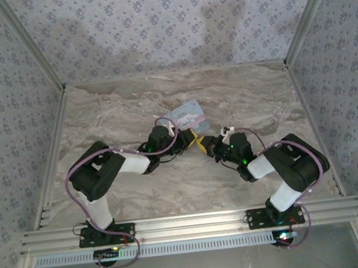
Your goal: Unlock a padlock with a key
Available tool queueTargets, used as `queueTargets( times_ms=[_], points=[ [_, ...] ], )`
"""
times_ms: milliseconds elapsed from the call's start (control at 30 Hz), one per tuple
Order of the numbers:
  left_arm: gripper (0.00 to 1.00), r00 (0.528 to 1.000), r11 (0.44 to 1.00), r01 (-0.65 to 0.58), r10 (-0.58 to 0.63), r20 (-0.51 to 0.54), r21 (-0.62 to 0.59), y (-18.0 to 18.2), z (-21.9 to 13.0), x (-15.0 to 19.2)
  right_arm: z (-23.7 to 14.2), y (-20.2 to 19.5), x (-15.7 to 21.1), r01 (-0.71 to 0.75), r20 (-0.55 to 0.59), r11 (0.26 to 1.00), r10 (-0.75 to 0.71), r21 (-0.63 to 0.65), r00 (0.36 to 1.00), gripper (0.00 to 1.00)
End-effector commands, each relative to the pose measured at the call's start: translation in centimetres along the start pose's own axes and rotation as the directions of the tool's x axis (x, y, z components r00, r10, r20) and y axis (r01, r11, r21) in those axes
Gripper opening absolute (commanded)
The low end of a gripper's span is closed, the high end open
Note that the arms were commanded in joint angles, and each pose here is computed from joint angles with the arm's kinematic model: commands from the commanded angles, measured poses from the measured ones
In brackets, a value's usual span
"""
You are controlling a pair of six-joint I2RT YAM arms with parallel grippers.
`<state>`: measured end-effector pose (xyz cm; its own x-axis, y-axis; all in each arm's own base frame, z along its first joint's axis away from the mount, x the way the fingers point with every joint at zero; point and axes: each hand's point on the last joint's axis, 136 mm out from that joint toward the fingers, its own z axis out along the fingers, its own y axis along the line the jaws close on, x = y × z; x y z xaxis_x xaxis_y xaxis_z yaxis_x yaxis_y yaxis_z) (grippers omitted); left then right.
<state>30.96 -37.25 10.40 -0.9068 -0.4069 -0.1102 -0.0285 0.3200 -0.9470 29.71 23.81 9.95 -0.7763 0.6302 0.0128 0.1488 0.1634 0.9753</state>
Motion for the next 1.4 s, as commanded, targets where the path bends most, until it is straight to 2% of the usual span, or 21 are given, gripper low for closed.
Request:
queueTargets(
  times_ms=[0,367,633,800,1033,1367],
  points=[
    [0.0,0.984,0.996,-0.047,0.058,-0.169,0.072,-2.4,-0.9,4.1,-0.6,0.6,0.0,0.047,0.003,0.999,-0.047,-0.015,0.999,0.15],
    [0.0,0.989,0.998,-0.058,0.062,-0.134,0.033,-1.9,-1.0,1.9,-4.0,-1.9,0.5,0.095,0.011,0.988,-0.097,0.118,0.995,0.31],
    [0.0,0.988,0.998,-0.057,0.062,-0.14,0.041,-2.4,-0.8,1.9,-5.9,-1.4,0.8,0.203,0.007,0.961,-0.208,0.188,0.978,0.28],
    [0.0,0.987,0.997,-0.06,0.066,-0.145,0.045,-2.7,-0.9,1.9,-4.7,-1.2,1.5,0.233,-0.033,0.956,-0.231,0.179,0.972,0.34],
    [0.0,0.987,0.997,-0.058,0.064,-0.15,0.041,-2.6,-1.0,2.0,-3.1,0.2,1.7,0.231,-0.028,0.967,-0.23,0.11,0.973,0.34],
    [0.0,0.986,0.997,-0.058,0.066,-0.15,0.057,-3.1,-1.0,2.0,-2.0,0.5,1.6,0.211,-0.035,0.973,-0.208,0.091,0.977,0.28]
  ],
)
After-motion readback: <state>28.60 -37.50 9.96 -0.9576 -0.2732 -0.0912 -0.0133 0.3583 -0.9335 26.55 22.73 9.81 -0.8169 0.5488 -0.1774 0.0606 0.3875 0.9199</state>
